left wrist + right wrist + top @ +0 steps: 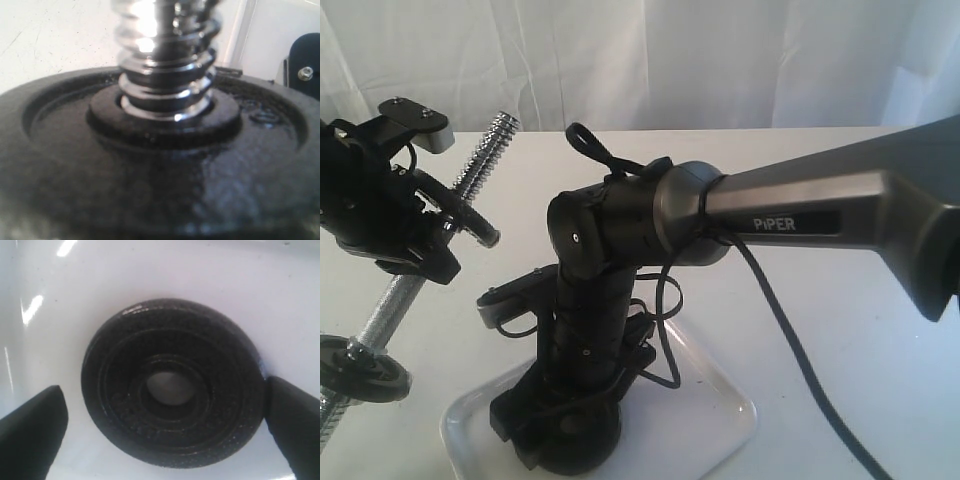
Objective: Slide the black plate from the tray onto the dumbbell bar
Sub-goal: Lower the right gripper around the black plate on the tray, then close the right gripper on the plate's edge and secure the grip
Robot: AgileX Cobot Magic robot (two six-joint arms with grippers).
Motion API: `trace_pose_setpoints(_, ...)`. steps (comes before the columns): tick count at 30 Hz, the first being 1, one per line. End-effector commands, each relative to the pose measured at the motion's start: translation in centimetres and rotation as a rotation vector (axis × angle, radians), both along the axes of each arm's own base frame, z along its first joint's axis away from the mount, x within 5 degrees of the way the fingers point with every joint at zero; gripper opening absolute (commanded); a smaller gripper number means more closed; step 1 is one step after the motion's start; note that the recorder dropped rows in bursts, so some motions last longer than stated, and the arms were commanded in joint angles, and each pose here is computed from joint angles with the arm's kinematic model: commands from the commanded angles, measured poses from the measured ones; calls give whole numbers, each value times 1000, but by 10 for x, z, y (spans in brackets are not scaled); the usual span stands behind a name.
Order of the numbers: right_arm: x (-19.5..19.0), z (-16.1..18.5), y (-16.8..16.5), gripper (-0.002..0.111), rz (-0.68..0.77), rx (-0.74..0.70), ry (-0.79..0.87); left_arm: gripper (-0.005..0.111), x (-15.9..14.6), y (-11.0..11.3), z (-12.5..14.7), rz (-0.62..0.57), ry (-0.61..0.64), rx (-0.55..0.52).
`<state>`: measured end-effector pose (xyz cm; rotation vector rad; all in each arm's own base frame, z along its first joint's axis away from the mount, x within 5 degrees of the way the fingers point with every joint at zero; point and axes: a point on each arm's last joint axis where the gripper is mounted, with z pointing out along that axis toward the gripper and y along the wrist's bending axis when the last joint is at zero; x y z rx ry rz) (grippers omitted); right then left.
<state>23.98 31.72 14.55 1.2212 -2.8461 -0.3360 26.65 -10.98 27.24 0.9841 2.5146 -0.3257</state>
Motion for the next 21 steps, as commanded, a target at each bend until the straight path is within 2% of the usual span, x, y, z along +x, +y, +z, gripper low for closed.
trace_pose_setpoints(1,-5,-16,-2,105,-19,-34,67,0,-4,-3,28,31,-80,-93)
trace_pose_setpoints(11,-6,-14,5,105,-57,36,83,0,-4,-3,28,31,-80,-93)
trace_pose_setpoints(16,-4,-14,7,105,-25,61,54,0,-4,-3,28,30,-78,-94)
trace_pose_setpoints(18,0,-14,10,105,-61,97,24,0,-4,-3,28,30,-78,-94)
trace_pose_setpoints(21,-3,-13,14,105,-111,135,67,0,-4,-3,28,30,-76,-94)
